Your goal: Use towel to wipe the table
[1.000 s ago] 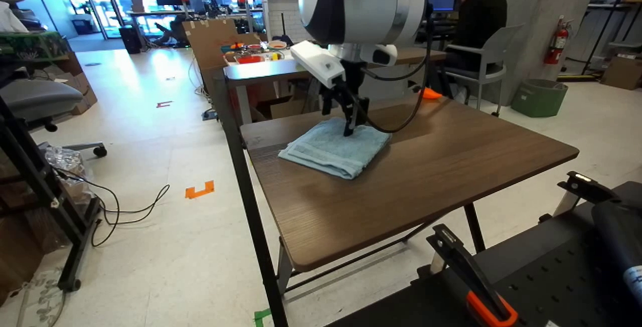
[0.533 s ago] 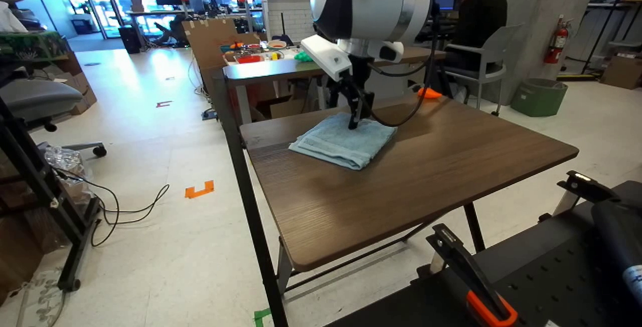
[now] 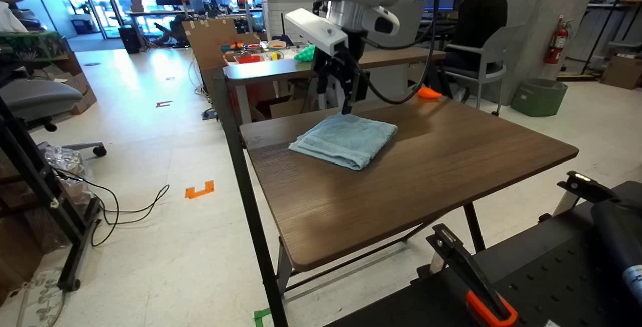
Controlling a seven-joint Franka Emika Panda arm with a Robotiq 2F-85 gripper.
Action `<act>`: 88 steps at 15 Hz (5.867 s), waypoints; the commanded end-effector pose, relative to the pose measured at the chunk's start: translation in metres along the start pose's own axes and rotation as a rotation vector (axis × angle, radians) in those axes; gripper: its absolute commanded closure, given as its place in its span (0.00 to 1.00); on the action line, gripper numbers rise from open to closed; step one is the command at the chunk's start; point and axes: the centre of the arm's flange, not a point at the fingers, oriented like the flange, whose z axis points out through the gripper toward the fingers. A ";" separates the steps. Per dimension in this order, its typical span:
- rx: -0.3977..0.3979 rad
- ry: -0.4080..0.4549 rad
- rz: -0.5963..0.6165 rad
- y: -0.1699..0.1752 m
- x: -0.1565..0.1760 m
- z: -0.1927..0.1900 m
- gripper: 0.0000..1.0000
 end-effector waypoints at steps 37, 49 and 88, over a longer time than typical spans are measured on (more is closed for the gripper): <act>-0.277 0.282 0.518 0.008 0.112 0.128 0.00; -0.326 0.409 0.306 0.094 0.164 0.082 0.00; -0.264 0.329 -0.355 0.253 0.135 0.085 0.00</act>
